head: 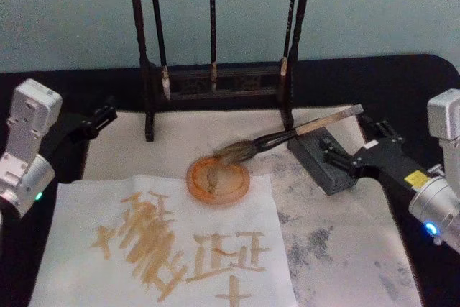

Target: Pick up the brush from the inkstone, write on the paper, then place the brush back to its original position.

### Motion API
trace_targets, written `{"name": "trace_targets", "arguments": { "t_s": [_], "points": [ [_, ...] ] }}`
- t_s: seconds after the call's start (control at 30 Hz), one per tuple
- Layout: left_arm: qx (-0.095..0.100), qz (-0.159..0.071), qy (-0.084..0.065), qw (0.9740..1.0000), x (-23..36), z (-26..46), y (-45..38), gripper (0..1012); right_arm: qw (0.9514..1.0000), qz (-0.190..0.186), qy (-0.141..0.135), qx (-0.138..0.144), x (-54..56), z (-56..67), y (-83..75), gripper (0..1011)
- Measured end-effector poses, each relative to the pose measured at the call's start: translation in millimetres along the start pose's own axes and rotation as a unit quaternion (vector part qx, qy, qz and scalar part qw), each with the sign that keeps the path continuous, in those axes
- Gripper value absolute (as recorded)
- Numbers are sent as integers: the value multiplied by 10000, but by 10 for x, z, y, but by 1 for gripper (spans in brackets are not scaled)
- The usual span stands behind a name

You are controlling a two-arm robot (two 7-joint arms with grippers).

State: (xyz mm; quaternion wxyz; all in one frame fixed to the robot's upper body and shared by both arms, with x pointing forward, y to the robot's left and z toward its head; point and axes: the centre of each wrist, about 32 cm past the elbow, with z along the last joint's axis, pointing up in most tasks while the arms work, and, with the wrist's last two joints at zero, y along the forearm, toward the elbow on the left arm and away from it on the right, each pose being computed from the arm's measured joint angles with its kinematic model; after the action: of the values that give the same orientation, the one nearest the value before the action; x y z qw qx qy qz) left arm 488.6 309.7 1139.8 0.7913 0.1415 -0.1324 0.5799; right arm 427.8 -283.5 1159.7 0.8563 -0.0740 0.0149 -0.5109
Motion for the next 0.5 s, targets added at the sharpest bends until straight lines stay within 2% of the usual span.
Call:
{"name": "trace_targets", "arguments": {
  "t_s": [0.3,0.5],
  "points": [
    [0,0,0,10000,0,0,0,1002,9989,379,-252,102,-131,12,-22,1002],
    [0,0,0,10000,0,0,0,1002,9980,517,-335,116,-165,5,-16,1002]
  ]
}}
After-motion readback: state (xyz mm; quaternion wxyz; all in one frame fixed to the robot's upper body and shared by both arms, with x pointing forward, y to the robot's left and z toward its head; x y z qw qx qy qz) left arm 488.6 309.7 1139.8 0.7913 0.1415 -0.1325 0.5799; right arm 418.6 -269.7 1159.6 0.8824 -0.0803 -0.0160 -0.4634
